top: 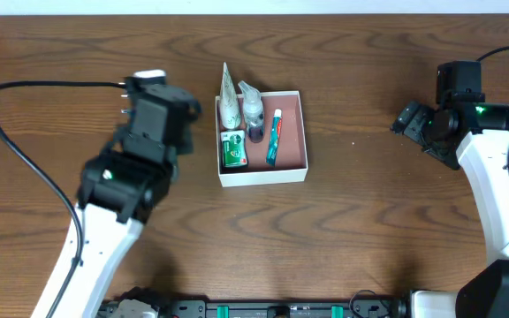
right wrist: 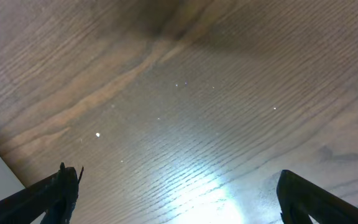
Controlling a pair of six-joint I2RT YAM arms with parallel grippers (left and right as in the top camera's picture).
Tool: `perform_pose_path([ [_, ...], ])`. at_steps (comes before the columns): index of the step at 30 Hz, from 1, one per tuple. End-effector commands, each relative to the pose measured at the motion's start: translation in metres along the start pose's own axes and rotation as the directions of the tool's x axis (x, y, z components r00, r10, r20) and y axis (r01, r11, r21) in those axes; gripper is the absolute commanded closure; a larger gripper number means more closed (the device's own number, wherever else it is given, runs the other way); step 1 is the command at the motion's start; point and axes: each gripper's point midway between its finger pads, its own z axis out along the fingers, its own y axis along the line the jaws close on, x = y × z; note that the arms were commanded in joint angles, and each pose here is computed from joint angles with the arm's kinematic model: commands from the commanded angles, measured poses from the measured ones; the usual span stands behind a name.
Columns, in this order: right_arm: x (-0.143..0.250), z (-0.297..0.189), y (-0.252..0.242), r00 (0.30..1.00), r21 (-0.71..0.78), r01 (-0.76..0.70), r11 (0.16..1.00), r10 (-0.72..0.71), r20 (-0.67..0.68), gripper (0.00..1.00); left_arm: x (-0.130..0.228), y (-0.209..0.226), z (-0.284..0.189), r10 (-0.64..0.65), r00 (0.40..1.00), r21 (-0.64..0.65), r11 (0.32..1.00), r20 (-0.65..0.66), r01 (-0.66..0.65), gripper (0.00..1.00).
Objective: Pack container
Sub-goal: 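Move the left gripper to the green toothbrush and grasp its handle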
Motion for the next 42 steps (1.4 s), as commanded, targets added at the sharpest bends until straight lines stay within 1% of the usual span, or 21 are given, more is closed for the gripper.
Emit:
perform_pose_path([
  [1, -0.002, 0.000, -0.002, 1.000, 0.007, -0.017, 1.000, 0.017, 0.002, 0.01, 0.014, 0.014, 0.034, -0.067, 0.991, -0.039, 0.997, -0.112, 0.063, 0.74],
  [5, -0.001, 0.000, -0.002, 1.000, 0.007, -0.017, 1.000, 0.017, 0.002, 0.01, 0.033, 0.027, 0.076, -0.113, 0.964, -0.078, 0.992, -0.241, 0.097, 0.74],
  [8, -0.001, 0.000, -0.002, 1.000, 0.007, -0.016, 1.000, 0.016, 0.002, 0.01, 0.054, 0.027, 0.110, -0.096, 0.930, -0.053, 0.995, -0.355, 0.083, 0.74],
  [10, -0.001, 0.000, -0.002, 1.000, 0.007, -0.016, 1.000, 0.016, 0.002, 0.01, 0.066, 0.026, 0.126, -0.078, 0.909, -0.034, 0.997, -0.410, 0.070, 0.74],
  [15, -0.001, 0.000, -0.002, 1.000, 0.007, -0.016, 1.000, 0.016, 0.002, 0.01, 0.091, 0.028, 0.154, -0.078, 0.865, -0.063, 0.997, -0.495, 0.054, 0.74],
  [24, -0.001, 0.000, -0.002, 1.000, 0.007, -0.016, 1.000, 0.016, 0.002, 0.01, 0.116, 0.027, 0.177, -0.078, 0.824, -0.085, 0.996, -0.562, 0.037, 0.74],
  [33, -0.001, 0.000, -0.002, 1.000, 0.006, -0.016, 1.000, 0.016, 0.002, 0.01, 0.117, 0.040, 0.180, -0.122, 0.813, -0.107, 0.991, -0.570, 0.074, 0.73],
  [42, -0.001, 0.000, -0.002, 1.000, 0.007, -0.016, 1.000, 0.016, 0.002, 0.01, 0.133, 0.042, 0.187, -0.126, 0.810, -0.110, 0.991, -0.572, 0.076, 0.73],
])
